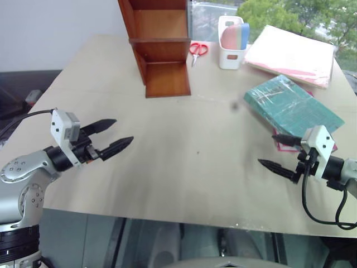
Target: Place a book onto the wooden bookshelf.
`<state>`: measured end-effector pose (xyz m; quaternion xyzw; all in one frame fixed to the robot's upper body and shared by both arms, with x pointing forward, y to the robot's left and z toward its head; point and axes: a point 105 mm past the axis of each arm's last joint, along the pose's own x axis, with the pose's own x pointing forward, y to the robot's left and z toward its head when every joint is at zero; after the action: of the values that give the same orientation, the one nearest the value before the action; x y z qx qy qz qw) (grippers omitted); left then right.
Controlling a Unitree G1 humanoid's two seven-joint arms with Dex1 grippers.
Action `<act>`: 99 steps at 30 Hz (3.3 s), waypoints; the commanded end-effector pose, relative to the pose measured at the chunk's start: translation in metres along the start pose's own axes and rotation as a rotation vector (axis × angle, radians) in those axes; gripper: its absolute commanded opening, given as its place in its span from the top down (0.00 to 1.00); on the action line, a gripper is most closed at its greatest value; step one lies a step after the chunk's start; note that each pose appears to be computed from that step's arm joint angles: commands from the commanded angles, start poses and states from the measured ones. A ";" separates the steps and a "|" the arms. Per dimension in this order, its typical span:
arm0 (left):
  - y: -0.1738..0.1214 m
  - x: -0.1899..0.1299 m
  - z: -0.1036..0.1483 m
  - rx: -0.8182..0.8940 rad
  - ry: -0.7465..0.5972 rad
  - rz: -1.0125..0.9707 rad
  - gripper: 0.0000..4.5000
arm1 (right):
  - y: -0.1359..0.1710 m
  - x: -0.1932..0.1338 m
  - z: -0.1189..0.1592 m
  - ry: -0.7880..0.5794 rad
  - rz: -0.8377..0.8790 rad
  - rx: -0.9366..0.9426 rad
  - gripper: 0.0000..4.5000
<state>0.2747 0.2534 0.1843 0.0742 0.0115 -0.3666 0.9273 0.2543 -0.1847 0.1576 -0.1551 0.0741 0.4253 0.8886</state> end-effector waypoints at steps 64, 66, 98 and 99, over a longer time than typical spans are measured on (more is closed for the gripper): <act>-0.096 0.052 0.051 0.107 -0.172 -0.371 0.00 | -0.230 -0.045 -0.026 0.359 -0.820 0.469 0.98; -0.095 0.052 0.051 0.108 -0.173 -0.370 0.00 | -0.231 -0.049 -0.025 0.356 -0.831 0.464 0.98; -0.103 0.025 0.063 0.079 -0.210 -0.557 0.00 | -0.213 -0.007 -0.061 0.303 -0.804 0.641 0.98; -0.103 0.025 0.064 0.078 -0.211 -0.560 0.00 | -0.212 -0.005 -0.061 0.301 -0.796 0.644 0.98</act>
<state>0.2252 0.1524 0.2217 0.0541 -0.0608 -0.6077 0.7900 0.4122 -0.3386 0.1363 0.0450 0.2770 -0.0280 0.9594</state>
